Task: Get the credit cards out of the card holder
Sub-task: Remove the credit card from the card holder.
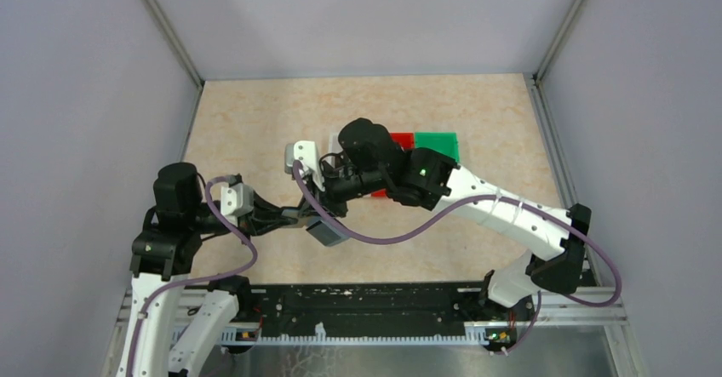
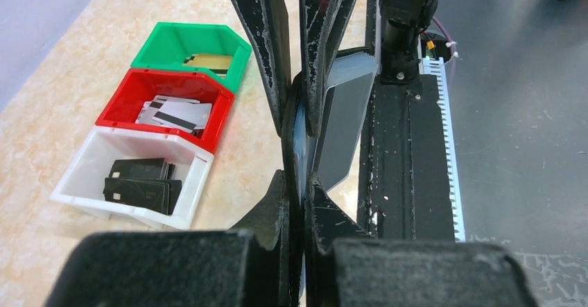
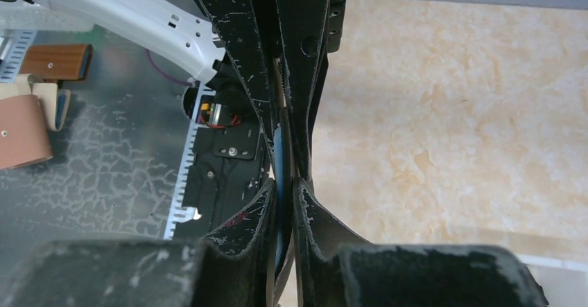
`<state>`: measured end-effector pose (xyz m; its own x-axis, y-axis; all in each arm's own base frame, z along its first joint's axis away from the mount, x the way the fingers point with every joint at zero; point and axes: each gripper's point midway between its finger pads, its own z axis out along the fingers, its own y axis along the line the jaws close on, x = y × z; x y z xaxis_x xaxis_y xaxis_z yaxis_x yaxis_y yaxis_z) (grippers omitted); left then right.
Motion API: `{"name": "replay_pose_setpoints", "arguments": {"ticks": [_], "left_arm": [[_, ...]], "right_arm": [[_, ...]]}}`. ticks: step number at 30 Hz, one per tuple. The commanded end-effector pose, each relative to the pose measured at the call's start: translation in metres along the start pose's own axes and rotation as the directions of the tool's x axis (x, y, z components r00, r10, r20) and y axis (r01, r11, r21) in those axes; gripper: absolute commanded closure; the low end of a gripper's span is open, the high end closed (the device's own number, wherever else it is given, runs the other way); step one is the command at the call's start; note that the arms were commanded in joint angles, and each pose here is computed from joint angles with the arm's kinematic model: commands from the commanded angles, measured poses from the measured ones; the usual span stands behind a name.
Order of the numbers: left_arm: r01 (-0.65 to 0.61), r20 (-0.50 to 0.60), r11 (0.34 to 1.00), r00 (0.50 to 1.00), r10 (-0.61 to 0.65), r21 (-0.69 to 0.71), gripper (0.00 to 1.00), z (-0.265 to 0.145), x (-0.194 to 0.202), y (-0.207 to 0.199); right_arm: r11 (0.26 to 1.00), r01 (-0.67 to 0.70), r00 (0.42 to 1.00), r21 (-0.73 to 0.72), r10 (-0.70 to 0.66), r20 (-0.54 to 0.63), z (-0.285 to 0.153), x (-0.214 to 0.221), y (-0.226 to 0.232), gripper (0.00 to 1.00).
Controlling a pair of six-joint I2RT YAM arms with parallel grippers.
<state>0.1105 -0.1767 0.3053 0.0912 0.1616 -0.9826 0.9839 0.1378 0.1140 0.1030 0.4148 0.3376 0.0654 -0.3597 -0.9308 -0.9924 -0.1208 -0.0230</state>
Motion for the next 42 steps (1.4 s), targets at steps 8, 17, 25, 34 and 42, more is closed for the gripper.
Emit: {"name": "replay_pose_setpoints", "arguments": {"ticks": [8,17,25,34,42], "left_arm": [[-0.020,0.053,0.999,0.998,0.018,0.042,1.00,0.000,-0.029,-0.003],[0.222,0.186,0.965,0.963,-0.195,-0.142,0.01,0.000,-0.047,0.025],[0.414,0.245,0.910,0.884,-0.399,-0.013,0.01,0.005,-0.058,0.013],[0.444,0.262,0.894,0.857,-0.443,0.058,0.03,0.003,-0.069,-0.001],[0.457,0.258,0.884,0.847,-0.466,0.095,0.13,0.003,-0.071,-0.007]], "right_arm": [[0.999,-0.052,0.998,-0.005,0.052,0.030,0.003,-0.015,-0.006,1.00],[0.961,-0.275,0.829,-0.039,0.257,0.496,-0.055,-0.081,-0.033,1.00],[0.915,-0.345,0.671,-0.207,0.395,0.627,-0.089,-0.104,-0.017,1.00],[0.850,-0.422,0.487,-0.316,0.506,0.712,-0.101,-0.110,-0.021,1.00],[0.806,-0.471,0.409,-0.359,0.560,0.720,-0.099,-0.103,-0.029,1.00]]}}
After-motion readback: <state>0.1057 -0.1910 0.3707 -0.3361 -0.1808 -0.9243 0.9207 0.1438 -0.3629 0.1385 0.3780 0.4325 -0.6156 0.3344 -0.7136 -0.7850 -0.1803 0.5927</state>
